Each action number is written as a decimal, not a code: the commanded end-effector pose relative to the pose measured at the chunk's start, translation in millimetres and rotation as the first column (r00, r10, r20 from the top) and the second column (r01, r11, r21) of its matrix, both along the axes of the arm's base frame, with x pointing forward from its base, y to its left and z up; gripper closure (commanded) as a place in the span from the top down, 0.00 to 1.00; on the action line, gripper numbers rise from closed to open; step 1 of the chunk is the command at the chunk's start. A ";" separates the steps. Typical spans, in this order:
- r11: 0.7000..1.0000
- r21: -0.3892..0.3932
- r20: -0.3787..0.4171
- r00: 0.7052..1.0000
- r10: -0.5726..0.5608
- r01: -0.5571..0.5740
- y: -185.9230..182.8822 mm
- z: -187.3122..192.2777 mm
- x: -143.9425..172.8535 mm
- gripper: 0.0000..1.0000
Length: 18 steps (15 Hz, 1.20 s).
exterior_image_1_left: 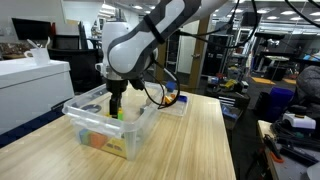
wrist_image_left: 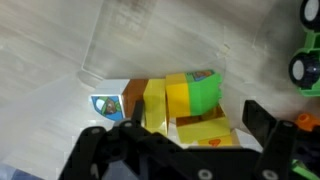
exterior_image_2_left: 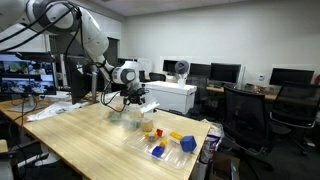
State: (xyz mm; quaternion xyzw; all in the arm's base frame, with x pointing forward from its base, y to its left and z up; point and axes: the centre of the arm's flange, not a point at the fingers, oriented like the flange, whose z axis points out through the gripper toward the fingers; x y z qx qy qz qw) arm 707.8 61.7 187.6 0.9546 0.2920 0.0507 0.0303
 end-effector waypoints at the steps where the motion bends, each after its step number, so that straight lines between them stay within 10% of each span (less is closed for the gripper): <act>1: 0.999 0.011 -0.068 0.997 -0.043 0.044 -17.7 -15.7 -0.2 1.00; 9: 0.999 -0.014 -0.104 0.994 -0.032 0.030 -29.2 -1.2 -79.9 1.00; 14: 0.998 0.062 0.179 0.984 0.006 -0.017 -12.0 78.4 -113.2 1.00; 18: 0.997 0.068 0.194 0.981 0.006 -0.020 -8.2 89.4 -111.4 1.00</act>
